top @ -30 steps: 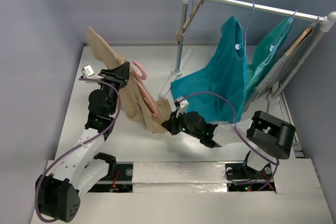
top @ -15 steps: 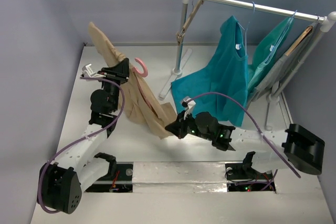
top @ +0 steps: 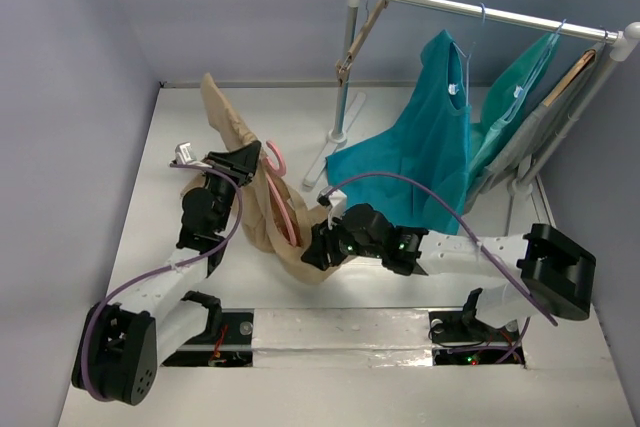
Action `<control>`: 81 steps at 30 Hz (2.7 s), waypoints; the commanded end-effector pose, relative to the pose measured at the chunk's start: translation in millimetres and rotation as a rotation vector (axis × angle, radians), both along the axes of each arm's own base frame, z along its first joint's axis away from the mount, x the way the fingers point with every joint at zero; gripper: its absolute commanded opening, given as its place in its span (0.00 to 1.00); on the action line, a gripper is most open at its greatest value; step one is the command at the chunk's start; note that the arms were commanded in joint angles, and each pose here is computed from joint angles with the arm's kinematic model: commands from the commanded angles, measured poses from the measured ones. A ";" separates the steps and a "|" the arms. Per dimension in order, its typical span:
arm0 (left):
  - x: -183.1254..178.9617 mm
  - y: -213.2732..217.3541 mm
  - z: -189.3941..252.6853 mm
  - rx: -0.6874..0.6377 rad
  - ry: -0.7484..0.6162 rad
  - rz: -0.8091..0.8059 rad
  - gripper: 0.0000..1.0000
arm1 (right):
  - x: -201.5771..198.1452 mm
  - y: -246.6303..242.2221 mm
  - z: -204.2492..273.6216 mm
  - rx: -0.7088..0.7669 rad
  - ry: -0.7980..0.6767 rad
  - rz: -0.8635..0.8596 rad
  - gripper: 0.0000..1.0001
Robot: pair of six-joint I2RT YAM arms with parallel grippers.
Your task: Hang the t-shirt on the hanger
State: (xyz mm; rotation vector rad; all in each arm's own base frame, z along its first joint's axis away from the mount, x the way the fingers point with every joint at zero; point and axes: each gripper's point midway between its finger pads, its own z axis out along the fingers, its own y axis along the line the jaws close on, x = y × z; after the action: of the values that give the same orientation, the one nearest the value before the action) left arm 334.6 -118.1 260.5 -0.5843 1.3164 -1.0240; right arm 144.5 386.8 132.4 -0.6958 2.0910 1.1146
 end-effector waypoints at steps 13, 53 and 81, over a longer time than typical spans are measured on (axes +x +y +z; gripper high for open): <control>-30.4 -9.9 23.5 -0.079 -0.095 -0.113 0.00 | 42.5 -6.0 48.5 -0.025 -0.213 -0.155 0.59; -20.5 16.6 55.7 -0.069 -0.180 0.052 0.00 | 36.3 -15.5 52.9 -0.068 -0.170 -0.157 0.00; -42.4 -18.7 -32.7 -0.069 0.104 -0.177 0.00 | 46.8 30.4 41.3 -0.171 -0.154 -0.077 0.09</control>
State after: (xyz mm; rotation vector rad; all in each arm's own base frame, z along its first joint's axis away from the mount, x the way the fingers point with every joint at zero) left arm 298.0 -130.7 225.5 -0.6038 1.4499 -1.1411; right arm 194.8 425.2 172.8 -0.7819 2.0752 0.8269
